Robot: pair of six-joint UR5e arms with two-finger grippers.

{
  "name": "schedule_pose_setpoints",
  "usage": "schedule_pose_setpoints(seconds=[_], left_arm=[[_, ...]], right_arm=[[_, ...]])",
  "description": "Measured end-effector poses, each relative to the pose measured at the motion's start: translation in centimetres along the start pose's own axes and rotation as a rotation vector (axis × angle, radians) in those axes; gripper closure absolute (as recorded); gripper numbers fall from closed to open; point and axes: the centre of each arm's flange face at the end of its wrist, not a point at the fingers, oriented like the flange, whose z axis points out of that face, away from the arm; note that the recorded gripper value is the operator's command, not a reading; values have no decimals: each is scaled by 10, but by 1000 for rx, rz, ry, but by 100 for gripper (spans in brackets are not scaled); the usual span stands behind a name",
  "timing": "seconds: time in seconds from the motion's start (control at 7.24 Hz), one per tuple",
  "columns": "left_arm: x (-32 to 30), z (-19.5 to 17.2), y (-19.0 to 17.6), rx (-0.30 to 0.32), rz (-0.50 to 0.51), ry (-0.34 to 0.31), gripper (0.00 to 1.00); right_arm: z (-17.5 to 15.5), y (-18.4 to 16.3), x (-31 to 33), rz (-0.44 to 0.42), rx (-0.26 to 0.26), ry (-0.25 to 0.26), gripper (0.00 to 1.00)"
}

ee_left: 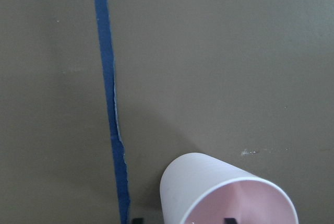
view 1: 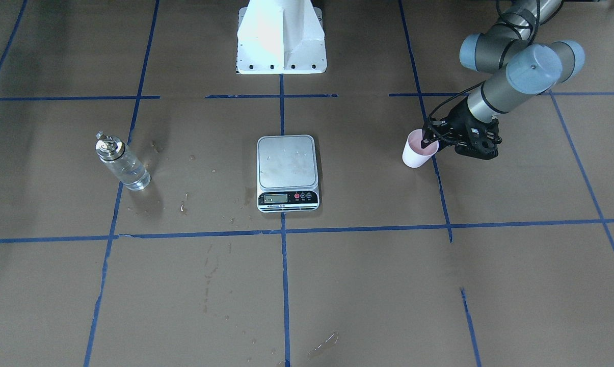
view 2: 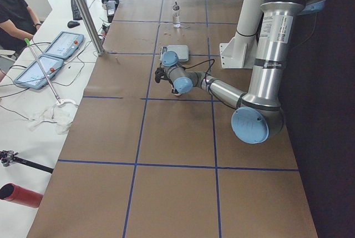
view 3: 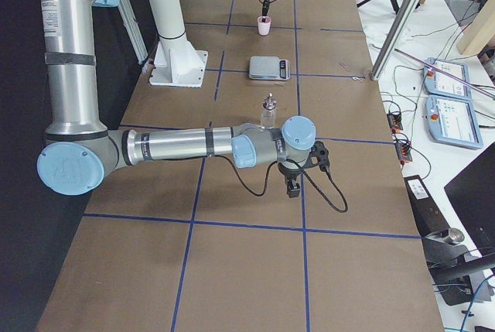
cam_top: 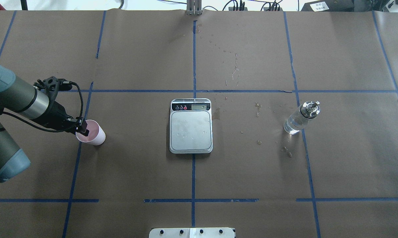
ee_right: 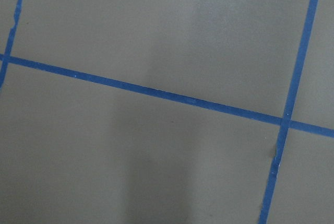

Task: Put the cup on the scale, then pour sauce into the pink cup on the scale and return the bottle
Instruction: 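Reach the left gripper to the pink cup and grasp it, then carry the pink cup with the left gripper onto the scale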

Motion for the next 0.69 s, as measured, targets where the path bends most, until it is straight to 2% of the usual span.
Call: schedule_pose_setpoints(seconds=[0.28, 0.41, 0.69], left_arm=[[7, -3, -1, -6, -43, -3, 100], [34, -15, -8, -1, -87, 4, 100], [139, -46, -38, 20, -217, 5, 100]], right_arm=[[0, 0, -1, 1, -1, -12, 0], [0, 0, -2, -1, 0, -20, 0], [-2, 0, -5, -3, 2, -29, 0]])
